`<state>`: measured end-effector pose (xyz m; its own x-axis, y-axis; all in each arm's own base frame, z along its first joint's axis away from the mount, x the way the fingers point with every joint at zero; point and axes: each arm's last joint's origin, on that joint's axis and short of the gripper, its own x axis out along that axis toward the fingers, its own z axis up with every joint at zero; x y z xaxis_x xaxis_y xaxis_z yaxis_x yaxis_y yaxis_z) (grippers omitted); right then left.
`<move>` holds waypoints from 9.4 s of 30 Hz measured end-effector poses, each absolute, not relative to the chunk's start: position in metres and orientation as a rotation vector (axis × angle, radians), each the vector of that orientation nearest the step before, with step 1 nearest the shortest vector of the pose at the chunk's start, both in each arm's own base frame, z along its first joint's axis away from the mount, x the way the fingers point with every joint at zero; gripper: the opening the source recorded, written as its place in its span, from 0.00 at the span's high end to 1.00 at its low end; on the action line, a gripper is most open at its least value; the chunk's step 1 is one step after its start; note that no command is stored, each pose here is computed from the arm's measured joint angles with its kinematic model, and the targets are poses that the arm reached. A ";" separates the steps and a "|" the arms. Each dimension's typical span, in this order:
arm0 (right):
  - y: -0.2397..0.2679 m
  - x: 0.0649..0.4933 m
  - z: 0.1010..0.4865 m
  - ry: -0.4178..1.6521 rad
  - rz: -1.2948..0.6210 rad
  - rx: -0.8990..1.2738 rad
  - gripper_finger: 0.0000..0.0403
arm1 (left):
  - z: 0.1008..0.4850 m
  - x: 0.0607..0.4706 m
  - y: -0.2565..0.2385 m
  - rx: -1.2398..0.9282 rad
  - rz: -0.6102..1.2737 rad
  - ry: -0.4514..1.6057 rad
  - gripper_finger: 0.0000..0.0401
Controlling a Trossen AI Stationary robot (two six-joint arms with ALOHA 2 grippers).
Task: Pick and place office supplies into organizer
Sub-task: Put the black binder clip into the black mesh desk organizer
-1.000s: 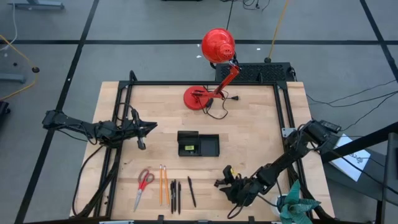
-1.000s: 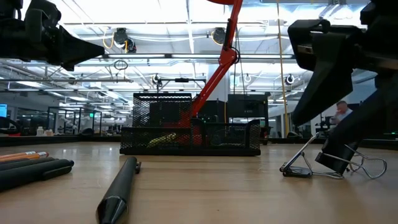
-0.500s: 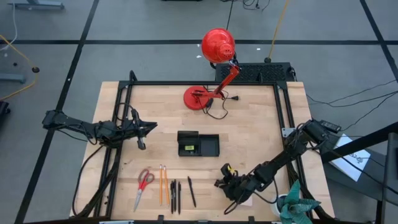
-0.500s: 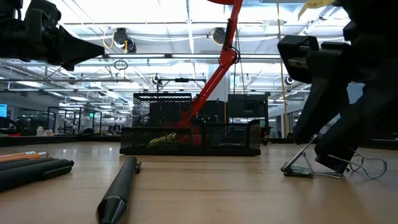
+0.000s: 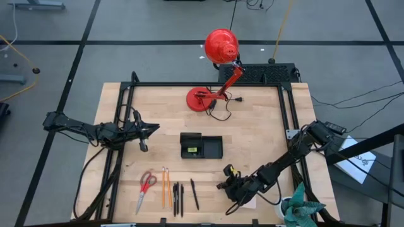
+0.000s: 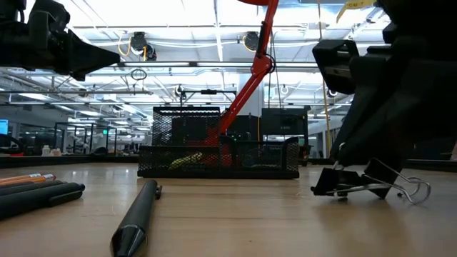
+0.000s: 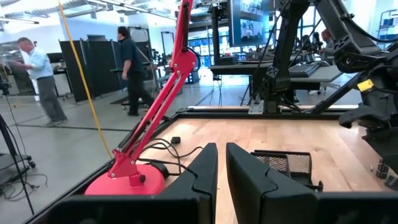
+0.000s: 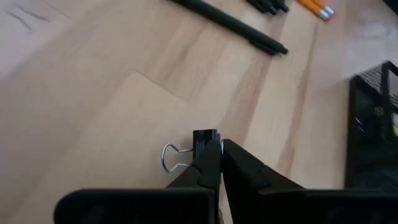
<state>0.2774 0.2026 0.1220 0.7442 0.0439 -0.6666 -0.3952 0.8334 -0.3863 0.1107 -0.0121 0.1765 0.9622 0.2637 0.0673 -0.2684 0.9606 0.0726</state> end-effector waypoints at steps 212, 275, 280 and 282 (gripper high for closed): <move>0.152 0.234 0.179 0.940 -0.095 0.280 0.45 | 0.170 0.111 -0.012 0.069 0.266 -0.002 0.90; 0.175 0.263 0.122 0.983 -0.137 0.272 0.64 | 0.170 0.111 -0.012 0.066 0.266 0.001 0.90; 0.175 0.263 0.122 0.983 -0.129 0.263 0.76 | 0.170 0.111 -0.012 0.066 0.266 0.001 0.90; 0.175 0.263 0.122 0.983 -0.119 0.250 0.81 | 0.170 0.111 -0.012 0.066 0.266 0.001 0.90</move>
<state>0.2631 0.1755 0.1217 0.5510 0.0134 -0.8344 0.2117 0.9649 0.1553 0.1110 -0.0121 0.1701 0.9647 0.2631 0.0078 -0.2631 0.9626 0.0653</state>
